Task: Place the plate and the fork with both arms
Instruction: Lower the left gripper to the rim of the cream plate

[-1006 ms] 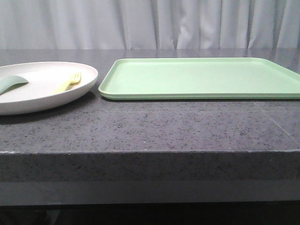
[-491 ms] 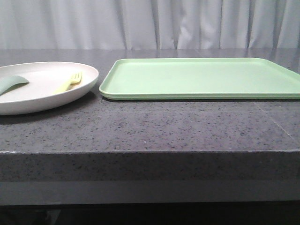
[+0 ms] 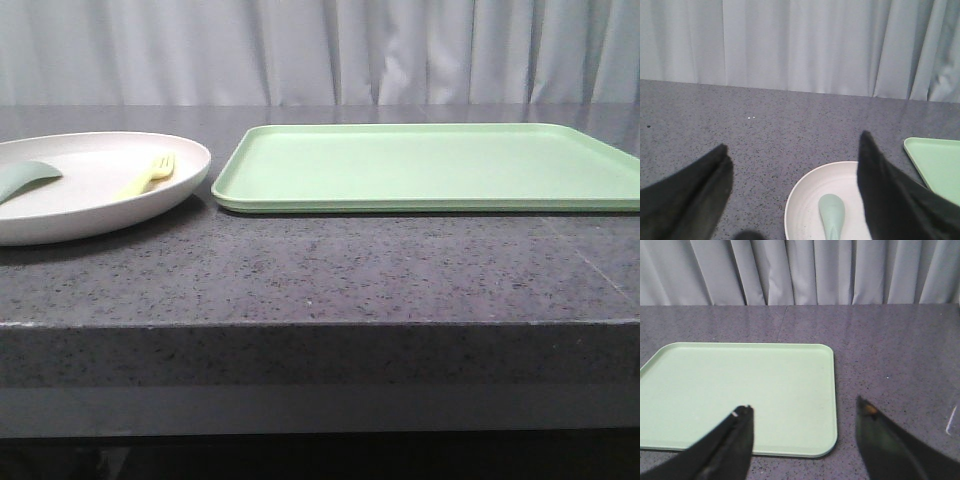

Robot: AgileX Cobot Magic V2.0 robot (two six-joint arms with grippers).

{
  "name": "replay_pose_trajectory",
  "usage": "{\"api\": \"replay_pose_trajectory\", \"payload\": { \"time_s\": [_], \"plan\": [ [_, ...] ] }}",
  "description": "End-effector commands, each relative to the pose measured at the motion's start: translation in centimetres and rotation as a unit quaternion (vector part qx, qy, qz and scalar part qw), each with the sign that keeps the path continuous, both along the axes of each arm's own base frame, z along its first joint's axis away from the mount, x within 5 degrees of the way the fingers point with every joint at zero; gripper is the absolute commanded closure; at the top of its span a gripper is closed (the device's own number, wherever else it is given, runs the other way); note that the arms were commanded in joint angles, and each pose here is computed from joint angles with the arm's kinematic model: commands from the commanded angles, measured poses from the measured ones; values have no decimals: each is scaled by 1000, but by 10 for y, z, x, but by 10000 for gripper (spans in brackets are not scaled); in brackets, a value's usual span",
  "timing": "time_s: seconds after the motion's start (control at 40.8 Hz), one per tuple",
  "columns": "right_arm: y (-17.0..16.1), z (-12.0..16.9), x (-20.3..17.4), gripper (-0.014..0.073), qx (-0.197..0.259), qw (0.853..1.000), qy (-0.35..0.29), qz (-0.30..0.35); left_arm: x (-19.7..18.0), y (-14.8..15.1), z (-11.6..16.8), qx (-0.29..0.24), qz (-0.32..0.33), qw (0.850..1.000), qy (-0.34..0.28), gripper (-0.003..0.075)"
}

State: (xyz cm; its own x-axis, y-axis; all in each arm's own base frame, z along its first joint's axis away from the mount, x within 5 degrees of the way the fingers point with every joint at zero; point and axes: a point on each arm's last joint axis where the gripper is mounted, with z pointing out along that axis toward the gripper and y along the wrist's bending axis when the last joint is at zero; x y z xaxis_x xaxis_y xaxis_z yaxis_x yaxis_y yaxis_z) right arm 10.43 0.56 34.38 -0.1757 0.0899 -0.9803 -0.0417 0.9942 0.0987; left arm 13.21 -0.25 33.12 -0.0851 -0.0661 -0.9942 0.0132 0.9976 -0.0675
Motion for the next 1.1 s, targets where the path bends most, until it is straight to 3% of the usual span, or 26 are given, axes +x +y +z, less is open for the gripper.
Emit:
{"api": "replay_pose_trajectory", "payload": {
  "time_s": [0.0,0.368,0.515,0.663,0.81,0.908,1.08],
  "plan": [
    [-1,20,1,-11,0,998,-59,-5,1,0,20,-6,1,998,-58,74],
    [-1,20,1,-8,0,998,-59,-5,5,0,27,-6,0,997,-73,82],
    [-1,20,1,-8,0,998,-59,-5,28,0,44,-5,1,1000,-10,95],
    [-1,19,1,-8,0,998,-58,-5,62,-3,54,-2,-3,995,101,151],
    [-1,19,1,-8,0,998,-57,-5,102,-3,55,6,-1,976,217,164],
    [-1,19,1,-8,0,998,-55,-5,129,-4,44,8,0,950,311,164],
    [-1,19,1,-8,0,998,-55,-5,167,-5,23,10,1,909,417,164]
  ]
}}
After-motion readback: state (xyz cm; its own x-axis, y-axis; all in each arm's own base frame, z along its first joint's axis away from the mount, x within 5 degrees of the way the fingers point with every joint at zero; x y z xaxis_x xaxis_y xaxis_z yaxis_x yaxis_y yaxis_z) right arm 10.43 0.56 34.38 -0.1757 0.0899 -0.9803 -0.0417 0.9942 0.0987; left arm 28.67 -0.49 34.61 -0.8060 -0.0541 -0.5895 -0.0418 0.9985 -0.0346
